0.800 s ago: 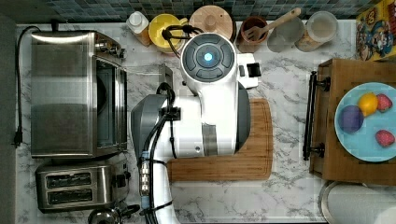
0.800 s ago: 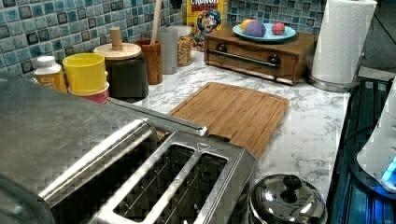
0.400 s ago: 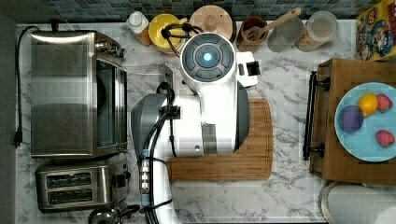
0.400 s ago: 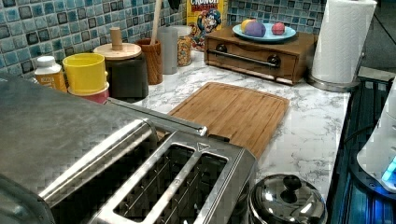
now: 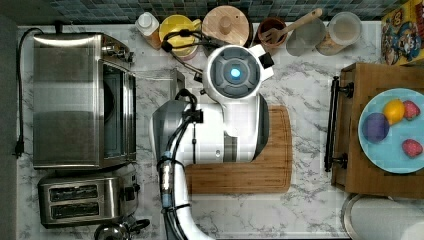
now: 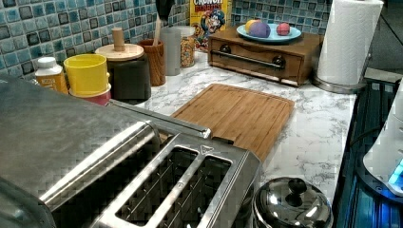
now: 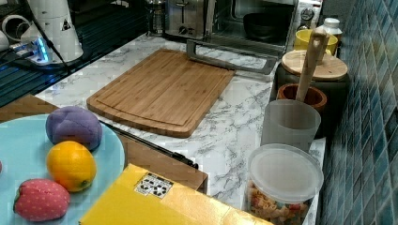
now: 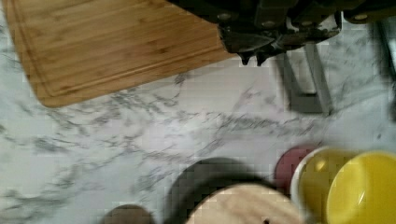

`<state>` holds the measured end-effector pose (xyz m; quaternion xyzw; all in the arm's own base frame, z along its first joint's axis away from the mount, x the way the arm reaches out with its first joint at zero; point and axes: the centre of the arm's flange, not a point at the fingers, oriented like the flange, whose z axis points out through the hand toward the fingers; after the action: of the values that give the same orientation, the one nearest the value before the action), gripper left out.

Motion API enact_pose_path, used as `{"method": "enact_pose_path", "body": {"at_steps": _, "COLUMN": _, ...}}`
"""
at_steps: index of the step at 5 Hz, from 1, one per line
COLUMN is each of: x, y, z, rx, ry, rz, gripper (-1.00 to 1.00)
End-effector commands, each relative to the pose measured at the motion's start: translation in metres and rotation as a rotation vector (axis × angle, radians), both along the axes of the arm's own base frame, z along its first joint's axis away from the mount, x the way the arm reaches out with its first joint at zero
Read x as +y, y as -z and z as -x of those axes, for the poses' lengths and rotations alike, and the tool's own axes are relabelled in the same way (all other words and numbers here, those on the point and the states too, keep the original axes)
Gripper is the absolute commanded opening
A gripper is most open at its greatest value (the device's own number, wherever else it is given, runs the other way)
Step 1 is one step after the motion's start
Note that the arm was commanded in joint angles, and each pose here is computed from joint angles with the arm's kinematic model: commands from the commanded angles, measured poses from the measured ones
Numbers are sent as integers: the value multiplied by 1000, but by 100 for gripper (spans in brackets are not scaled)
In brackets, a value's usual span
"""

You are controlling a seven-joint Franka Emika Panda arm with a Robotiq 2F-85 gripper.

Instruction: Close the oven.

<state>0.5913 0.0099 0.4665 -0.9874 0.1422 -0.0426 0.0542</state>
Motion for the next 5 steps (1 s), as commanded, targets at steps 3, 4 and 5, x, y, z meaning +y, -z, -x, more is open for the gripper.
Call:
{"method": "enact_pose_path", "body": {"at_steps": 3, "x": -74, "y": 200, "z": 36, "rx": -18, "ry": -257, "rz": -476, "gripper": -100}}
{"method": "enact_pose_path", "body": {"at_steps": 4, "x": -68, "y": 221, "z": 25, "rx": -7, "ry": -322, "rz": -583, "gripper": -100}}
{"method": "enact_pose_path", "body": {"at_steps": 5, "x": -44, "y": 233, "z": 29, "rx": -57, "ry": -414, "rz": -600, "gripper": -100}}
